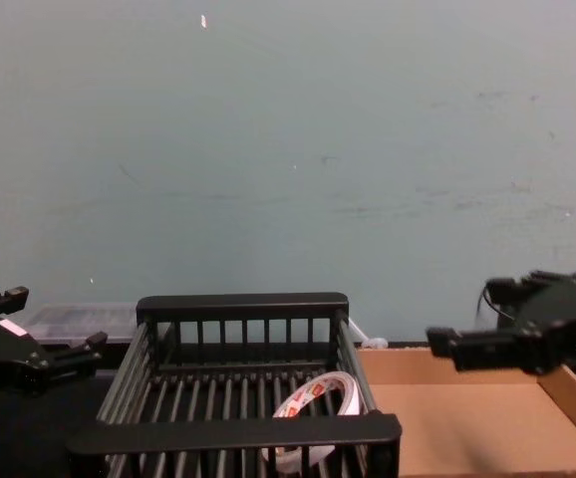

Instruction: Pick up the white tape and place it into the black box , Pick up the silver tape and place it into the brown box.

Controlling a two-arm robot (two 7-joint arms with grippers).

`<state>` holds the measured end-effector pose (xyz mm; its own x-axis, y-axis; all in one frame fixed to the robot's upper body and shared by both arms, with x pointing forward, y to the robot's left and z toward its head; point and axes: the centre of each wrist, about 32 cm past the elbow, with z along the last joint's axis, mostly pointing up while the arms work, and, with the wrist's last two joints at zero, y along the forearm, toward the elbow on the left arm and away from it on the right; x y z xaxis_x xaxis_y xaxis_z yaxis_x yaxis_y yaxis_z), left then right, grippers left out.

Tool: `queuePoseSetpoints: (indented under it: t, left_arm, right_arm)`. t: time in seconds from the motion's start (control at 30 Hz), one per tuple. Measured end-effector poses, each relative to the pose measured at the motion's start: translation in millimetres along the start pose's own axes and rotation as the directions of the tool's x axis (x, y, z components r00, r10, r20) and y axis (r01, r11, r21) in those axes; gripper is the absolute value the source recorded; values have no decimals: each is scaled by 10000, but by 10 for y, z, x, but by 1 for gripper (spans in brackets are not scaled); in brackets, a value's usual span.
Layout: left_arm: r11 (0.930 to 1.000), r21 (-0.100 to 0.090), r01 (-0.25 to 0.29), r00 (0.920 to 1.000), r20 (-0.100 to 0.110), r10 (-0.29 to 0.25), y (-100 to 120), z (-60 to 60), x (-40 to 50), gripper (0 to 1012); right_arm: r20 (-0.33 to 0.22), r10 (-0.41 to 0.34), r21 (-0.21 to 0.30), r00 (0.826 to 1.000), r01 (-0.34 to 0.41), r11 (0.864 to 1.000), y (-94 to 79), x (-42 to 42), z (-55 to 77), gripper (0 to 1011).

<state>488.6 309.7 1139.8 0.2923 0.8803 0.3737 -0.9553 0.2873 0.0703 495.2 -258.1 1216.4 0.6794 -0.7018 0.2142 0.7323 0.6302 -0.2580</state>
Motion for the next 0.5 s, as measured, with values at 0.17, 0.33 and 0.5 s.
queuePoseSetpoints:
  t: [0.17, 0.33, 0.5]
  left_arm:
    - [10000, -1, 0, 10000, 1, 0, 0, 0, 0, 1001]
    - [10000, -1, 0, 10000, 0, 0, 0, 0, 0, 1001]
    - [10000, 0, 0, 10000, 1, 0, 0, 0, 0, 1001]
  right_arm:
    - [11, 267, -320, 9996, -266, 9991, -155, -60, -41, 1002]
    - [-62, 799, -732, 9968, -801, 9941, -279, -145, -86, 1002]
    - [-203, 1412, -1111, 9898, -1426, 9835, -313, -219, -112, 1002]
